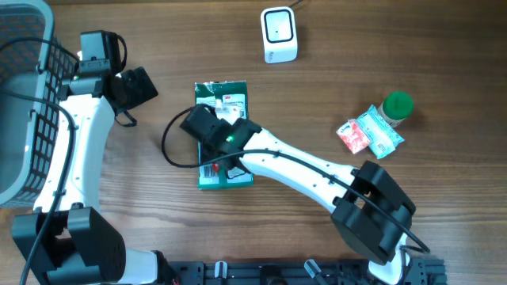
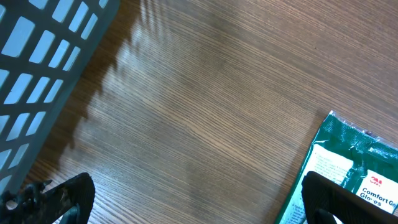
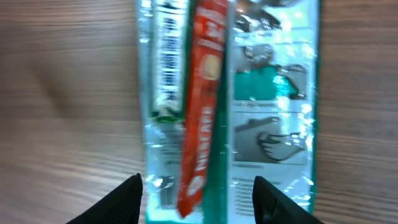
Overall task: Scan the item barcode
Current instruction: 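Reach the right gripper to the glove package and grasp the red Nescafe stick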
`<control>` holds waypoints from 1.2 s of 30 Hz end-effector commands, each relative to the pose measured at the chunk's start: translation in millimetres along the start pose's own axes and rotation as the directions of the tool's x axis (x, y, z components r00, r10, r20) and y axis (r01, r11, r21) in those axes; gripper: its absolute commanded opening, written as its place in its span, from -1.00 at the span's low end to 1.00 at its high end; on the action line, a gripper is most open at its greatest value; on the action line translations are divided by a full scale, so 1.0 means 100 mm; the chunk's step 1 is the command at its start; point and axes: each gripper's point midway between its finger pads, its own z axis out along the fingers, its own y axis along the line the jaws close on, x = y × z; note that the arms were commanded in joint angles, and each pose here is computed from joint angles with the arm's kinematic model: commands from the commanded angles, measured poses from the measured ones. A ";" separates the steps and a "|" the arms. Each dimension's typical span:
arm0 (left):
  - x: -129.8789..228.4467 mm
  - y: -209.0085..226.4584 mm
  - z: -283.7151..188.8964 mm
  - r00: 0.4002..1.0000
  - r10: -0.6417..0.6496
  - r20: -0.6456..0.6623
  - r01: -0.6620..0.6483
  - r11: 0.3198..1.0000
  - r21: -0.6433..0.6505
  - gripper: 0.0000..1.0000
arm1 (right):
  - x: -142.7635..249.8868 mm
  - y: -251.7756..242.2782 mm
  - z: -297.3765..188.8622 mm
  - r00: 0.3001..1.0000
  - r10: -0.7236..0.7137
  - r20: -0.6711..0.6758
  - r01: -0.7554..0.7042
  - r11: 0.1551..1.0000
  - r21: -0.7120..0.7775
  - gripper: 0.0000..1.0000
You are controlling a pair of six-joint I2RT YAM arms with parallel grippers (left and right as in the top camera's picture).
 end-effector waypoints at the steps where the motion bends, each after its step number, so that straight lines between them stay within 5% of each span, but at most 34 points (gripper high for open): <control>1: -0.06 0.03 -0.05 1.000 0.007 0.020 -0.007 1.000 -0.004 1.00 | -0.05 -0.10 0.10 0.997 0.045 0.058 -0.047 0.998 0.045 0.12; 18: -0.06 0.03 -0.05 1.000 0.007 0.020 -0.007 1.000 -0.005 1.00 | 0.25 -0.03 0.55 1.000 0.007 -0.012 -0.006 0.998 0.058 -0.21; 36: -0.06 0.03 -0.05 1.000 0.007 0.020 -0.007 1.000 -0.005 1.00 | 0.26 -0.05 0.49 0.999 0.016 -0.036 -0.014 0.998 0.053 -0.61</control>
